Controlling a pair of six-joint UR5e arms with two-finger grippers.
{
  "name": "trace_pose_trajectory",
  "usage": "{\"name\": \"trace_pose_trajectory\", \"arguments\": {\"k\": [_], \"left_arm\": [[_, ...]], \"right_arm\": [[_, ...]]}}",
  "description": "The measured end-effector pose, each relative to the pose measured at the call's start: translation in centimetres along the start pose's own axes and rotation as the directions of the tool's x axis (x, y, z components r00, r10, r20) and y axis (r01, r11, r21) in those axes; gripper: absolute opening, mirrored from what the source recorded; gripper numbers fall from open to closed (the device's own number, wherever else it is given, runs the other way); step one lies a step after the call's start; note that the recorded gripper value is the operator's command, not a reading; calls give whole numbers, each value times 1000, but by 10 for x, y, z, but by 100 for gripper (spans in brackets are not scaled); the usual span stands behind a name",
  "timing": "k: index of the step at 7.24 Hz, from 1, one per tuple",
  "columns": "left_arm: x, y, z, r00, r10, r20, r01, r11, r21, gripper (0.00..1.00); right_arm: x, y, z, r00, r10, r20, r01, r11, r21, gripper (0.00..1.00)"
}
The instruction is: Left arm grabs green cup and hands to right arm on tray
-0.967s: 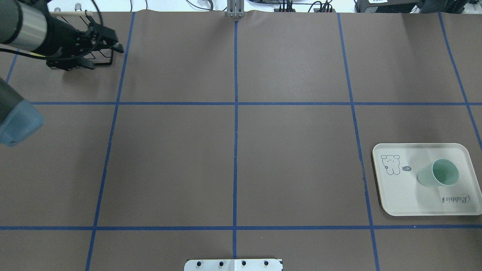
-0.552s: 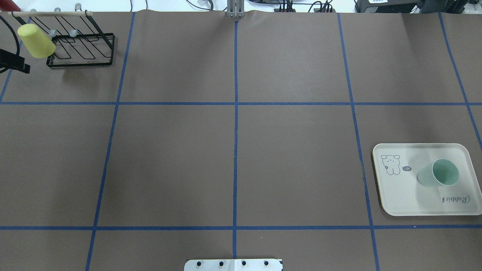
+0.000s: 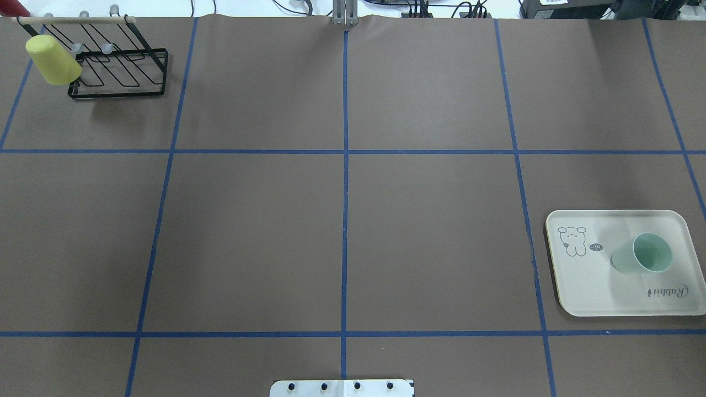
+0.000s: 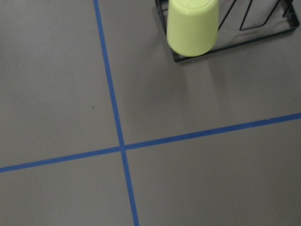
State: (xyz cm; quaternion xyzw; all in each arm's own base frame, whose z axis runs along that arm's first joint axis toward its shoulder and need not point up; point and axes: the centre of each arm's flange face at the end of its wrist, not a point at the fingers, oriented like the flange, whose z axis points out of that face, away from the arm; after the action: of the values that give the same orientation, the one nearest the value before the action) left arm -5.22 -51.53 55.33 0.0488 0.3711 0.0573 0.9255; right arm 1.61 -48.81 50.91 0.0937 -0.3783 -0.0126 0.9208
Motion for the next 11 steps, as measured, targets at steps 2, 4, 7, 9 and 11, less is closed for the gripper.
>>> {"name": "trace_pose_trajectory", "arguments": {"k": [2, 4, 7, 9, 11], "left_arm": [[-57, 17, 17, 993, -38, -116, 35, 999, -31, 100], [-67, 23, 21, 988, -58, -140, 53, 998, -40, 100], [-60, 32, 15, 982, -129, -136, 126, 992, -32, 100], [-57, 55, 16, 984, -117, -135, 117, 993, -7, 100], [-52, 62, 14, 986, -108, -130, 109, 994, 7, 100]], "right_arm": [[1, 1, 1, 1000, 14, -1, -14, 1000, -18, 100], [-3, 2, 7, 1000, 12, -7, -12, 999, -38, 100], [-3, 5, 11, 1000, 16, -10, -17, 999, -51, 100], [-1, 5, 14, 1000, 20, -13, -21, 998, -58, 100], [-3, 5, 17, 1000, 14, -15, -15, 998, -64, 100]]}}
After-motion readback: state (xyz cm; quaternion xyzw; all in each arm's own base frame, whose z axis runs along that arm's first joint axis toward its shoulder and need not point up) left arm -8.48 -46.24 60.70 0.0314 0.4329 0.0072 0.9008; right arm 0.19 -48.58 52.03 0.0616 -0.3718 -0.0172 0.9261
